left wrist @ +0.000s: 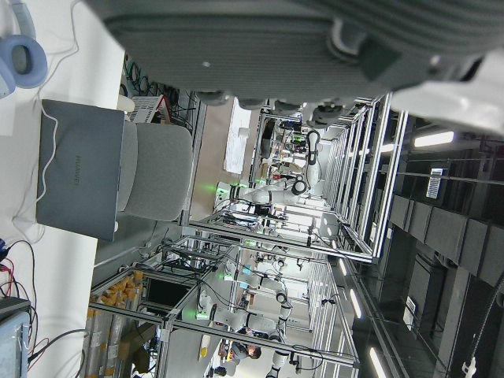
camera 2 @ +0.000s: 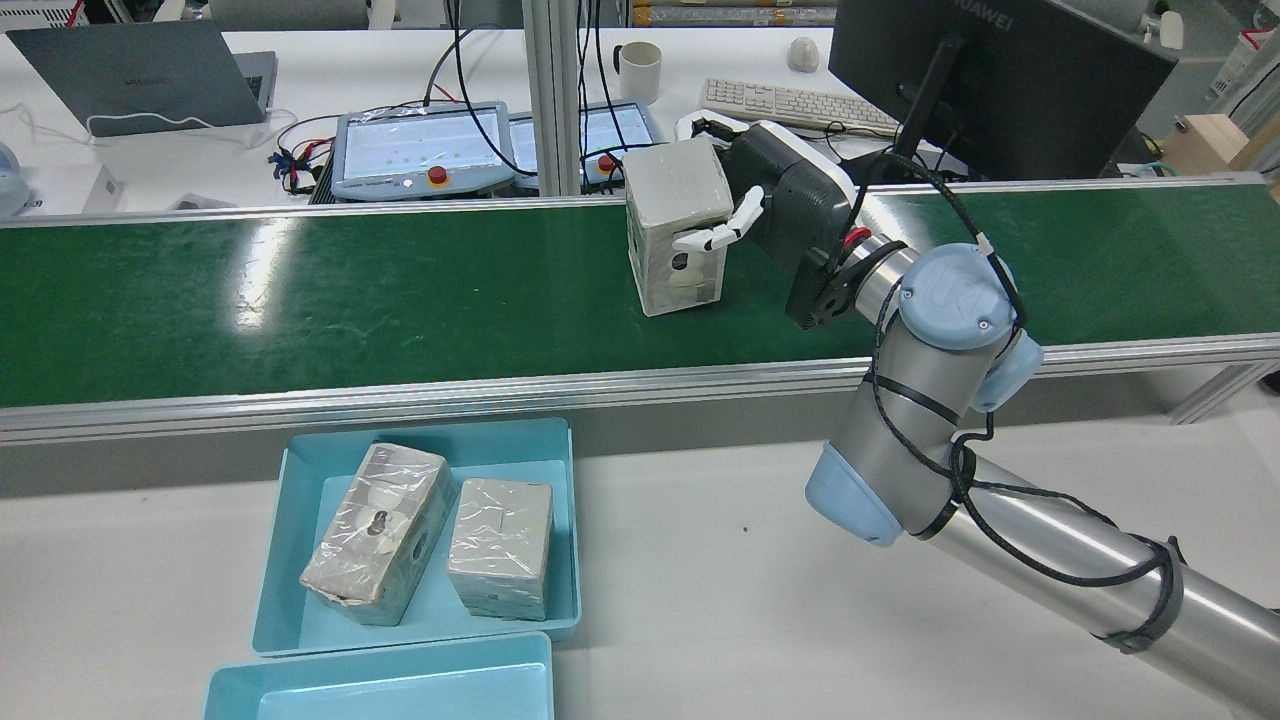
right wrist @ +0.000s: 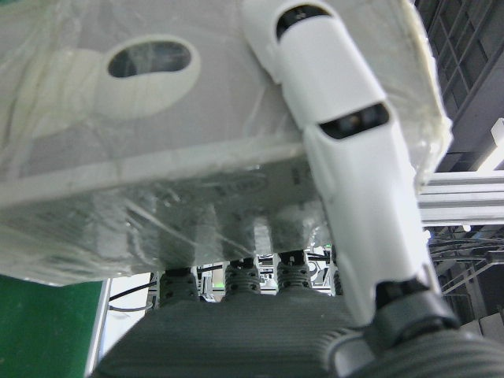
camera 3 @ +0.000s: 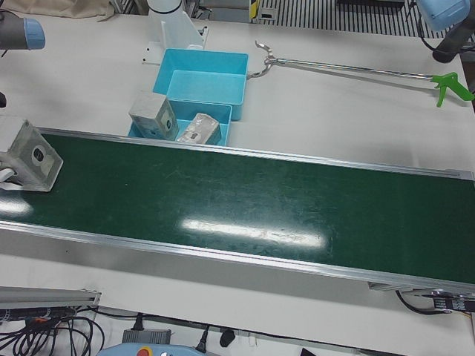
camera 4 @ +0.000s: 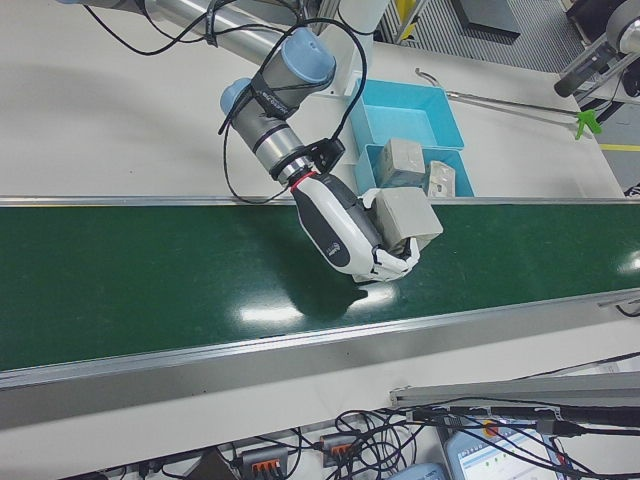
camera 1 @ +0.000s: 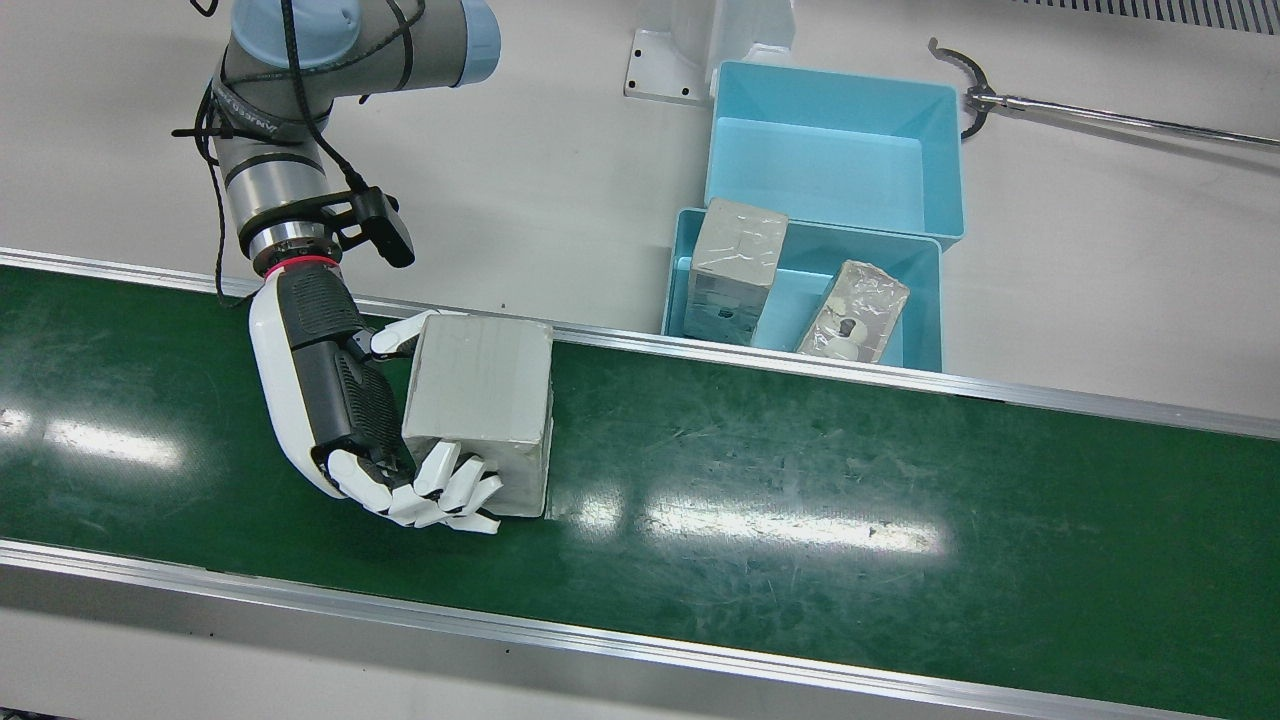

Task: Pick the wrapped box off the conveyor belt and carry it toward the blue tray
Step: 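Lift the box off the belt and carry it toward the blue trays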

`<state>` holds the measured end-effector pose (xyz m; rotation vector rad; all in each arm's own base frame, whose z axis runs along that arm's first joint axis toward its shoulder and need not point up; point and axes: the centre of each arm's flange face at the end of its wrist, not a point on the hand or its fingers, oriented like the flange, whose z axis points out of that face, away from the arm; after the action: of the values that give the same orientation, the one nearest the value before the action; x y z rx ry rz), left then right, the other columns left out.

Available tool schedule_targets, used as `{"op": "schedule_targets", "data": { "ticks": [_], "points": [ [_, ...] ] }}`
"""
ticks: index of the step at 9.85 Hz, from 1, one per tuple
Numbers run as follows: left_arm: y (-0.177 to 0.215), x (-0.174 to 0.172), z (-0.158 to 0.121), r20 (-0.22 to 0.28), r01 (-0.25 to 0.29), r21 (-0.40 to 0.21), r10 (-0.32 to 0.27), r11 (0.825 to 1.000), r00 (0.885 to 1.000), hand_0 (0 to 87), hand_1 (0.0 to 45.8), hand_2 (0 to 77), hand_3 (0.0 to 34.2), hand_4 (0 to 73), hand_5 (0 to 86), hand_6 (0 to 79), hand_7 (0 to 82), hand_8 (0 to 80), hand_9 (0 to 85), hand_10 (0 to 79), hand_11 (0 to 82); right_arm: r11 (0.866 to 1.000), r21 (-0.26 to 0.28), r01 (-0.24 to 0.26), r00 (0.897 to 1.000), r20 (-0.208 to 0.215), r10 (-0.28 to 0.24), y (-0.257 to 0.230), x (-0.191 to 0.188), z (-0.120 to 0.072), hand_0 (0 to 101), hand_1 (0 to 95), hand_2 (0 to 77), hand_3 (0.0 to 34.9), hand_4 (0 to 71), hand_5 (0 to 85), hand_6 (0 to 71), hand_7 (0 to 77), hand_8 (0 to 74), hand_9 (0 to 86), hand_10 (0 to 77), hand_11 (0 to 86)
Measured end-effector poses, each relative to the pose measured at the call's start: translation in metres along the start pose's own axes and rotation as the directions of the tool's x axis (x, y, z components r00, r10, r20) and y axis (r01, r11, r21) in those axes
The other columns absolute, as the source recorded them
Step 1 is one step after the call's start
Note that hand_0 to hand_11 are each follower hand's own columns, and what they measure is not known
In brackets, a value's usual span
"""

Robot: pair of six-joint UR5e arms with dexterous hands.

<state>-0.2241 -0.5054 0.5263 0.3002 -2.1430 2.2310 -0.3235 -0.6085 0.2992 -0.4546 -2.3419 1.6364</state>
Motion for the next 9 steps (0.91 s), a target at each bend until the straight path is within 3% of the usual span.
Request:
{"op": "schedule_targets", "data": {
  "ticks": [2, 3, 4, 7, 8, 9],
  "points": [
    [0.000, 0.000, 0.000, 0.000, 0.000, 0.000, 0.000, 1.000, 1.000, 0.0, 0.0, 0.5, 0.0, 0.0, 1.1, 0.0, 0.5, 0.0, 0.0, 0.5, 0.0, 0.999, -0.039, -0.004, 1.000, 0.024, 0.005, 0.037, -0.020, -0.007, 56, 6.5, 36.5, 13.6, 25.1, 62.7, 27.8, 53.5, 39.3, 42.0, 36.5, 28.4],
    [0.000, 0.000, 0.000, 0.000, 0.000, 0.000, 0.000, 1.000, 1.000, 0.0, 0.0, 0.5, 0.0, 0.0, 1.1, 0.0, 0.0, 0.0, 0.0, 0.0, 0.0, 0.997, -0.072, -0.011, 0.999, 0.041, 0.014, 0.065, -0.028, -0.007, 56, 6.5, 36.5, 11.2, 26.2, 66.0, 30.0, 56.7, 42.0, 44.2, 40.4, 31.1],
    [0.000, 0.000, 0.000, 0.000, 0.000, 0.000, 0.000, 1.000, 1.000, 0.0, 0.0, 0.5, 0.0, 0.0, 1.1, 0.0, 0.0, 0.0, 0.0, 0.0, 0.0, 0.994, -0.107, -0.024, 0.999, 0.039, 0.028, 0.098, -0.023, -0.004, 54, 6.5, 36.5, 5.3, 27.8, 69.3, 32.7, 62.2, 45.8, 46.4, 45.3, 33.8],
    [0.000, 0.000, 0.000, 0.000, 0.000, 0.000, 0.000, 1.000, 1.000, 0.0, 0.0, 0.5, 0.0, 0.0, 1.1, 0.0, 0.0, 0.0, 0.0, 0.5, 0.0, 0.989, -0.142, -0.037, 0.999, 0.018, 0.040, 0.153, 0.058, 0.002, 54, 6.5, 36.5, 3.2, 28.4, 68.7, 32.7, 63.8, 46.4, 47.5, 46.4, 34.4],
    [0.000, 0.000, 0.000, 0.000, 0.000, 0.000, 0.000, 1.000, 1.000, 0.0, 0.0, 0.5, 0.0, 0.0, 1.1, 0.0, 0.0, 0.0, 0.0, 0.5, 0.0, 0.989, -0.144, -0.035, 0.999, 0.014, 0.037, 0.168, 0.087, 0.007, 52, 1.1, 42.0, 3.2, 28.9, 69.8, 33.3, 67.6, 46.9, 48.5, 48.0, 34.9],
    [0.000, 0.000, 0.000, 0.000, 0.000, 0.000, 0.000, 1.000, 1.000, 0.0, 0.0, 0.5, 0.0, 0.0, 1.1, 0.0, 0.0, 0.0, 0.0, 0.5, 0.0, 0.989, -0.145, -0.025, 1.000, 0.007, 0.026, 0.182, 0.113, 0.014, 52, 1.1, 42.0, 3.1, 28.9, 69.8, 33.3, 68.2, 46.9, 49.1, 48.0, 34.9]
  ]
}}
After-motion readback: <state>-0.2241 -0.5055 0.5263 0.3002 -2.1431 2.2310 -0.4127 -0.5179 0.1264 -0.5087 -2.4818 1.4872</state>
